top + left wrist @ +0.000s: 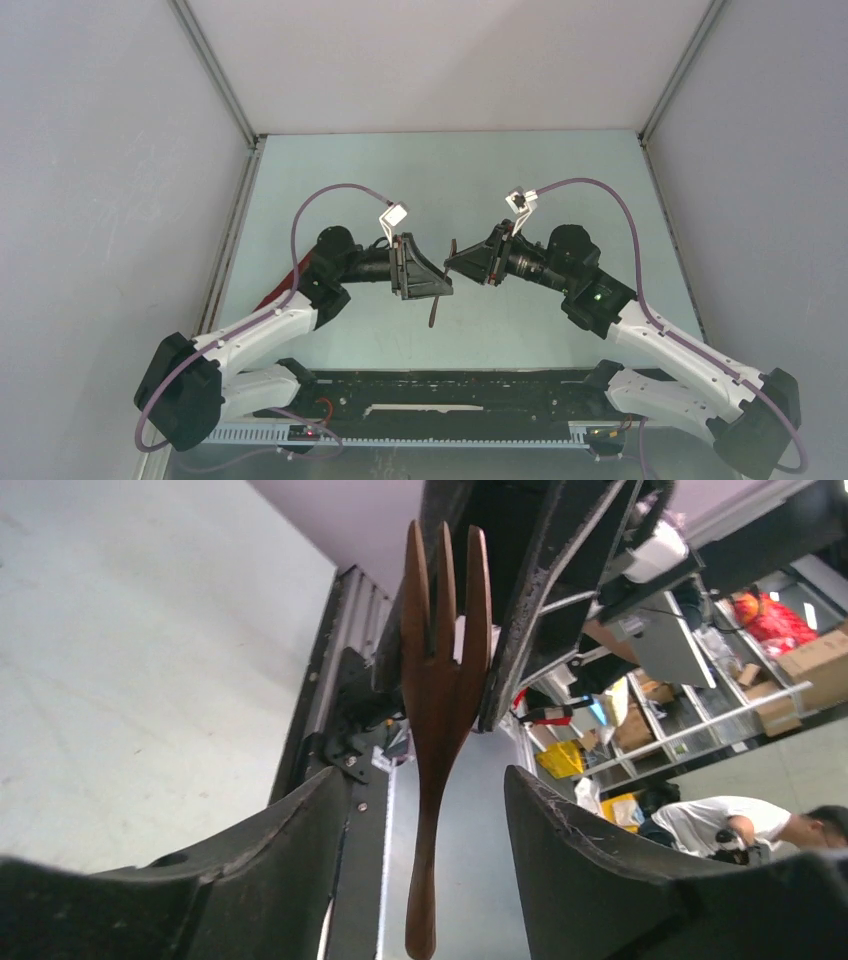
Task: Fold the napkin into a case and place the utensils inside
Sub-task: Pass from the right arm to the left
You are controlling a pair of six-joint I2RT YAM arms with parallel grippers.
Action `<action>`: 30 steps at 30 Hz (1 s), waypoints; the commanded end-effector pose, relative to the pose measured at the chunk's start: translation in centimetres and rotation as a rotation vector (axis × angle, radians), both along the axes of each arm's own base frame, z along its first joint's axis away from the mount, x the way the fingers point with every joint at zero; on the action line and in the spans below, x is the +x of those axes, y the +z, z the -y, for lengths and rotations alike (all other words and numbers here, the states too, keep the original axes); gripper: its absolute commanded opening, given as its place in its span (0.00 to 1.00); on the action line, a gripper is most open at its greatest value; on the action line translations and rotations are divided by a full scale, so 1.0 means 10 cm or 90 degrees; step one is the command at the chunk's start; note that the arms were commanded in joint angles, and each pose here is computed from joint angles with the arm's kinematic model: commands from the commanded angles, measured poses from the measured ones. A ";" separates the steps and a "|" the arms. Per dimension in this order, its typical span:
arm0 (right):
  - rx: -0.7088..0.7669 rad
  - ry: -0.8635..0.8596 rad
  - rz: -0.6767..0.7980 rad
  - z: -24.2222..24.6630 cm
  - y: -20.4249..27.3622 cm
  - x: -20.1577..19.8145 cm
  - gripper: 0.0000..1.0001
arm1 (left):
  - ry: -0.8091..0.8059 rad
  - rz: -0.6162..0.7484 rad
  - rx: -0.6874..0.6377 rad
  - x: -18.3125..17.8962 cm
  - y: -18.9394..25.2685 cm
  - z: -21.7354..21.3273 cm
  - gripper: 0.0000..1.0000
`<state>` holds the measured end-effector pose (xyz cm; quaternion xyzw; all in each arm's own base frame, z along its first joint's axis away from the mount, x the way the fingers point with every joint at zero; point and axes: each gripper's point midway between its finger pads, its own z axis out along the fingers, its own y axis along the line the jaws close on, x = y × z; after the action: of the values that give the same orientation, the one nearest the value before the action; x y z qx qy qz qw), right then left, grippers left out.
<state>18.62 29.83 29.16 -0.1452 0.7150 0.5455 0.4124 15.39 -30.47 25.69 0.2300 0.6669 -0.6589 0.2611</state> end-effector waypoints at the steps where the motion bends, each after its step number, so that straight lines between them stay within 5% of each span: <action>1: 0.049 0.066 0.087 -0.02 0.27 -0.19 0.00 | -0.016 0.036 -0.139 -0.14 0.49 -0.01 0.65; 30: 0.090 0.099 0.103 0.12 0.39 -0.26 0.00 | -0.076 -0.012 -0.168 -0.23 0.55 0.02 0.38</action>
<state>16.18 28.85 31.66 -0.2091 0.6470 0.6005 0.4208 13.68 -30.66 30.05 0.2062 0.5830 -0.7491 0.2376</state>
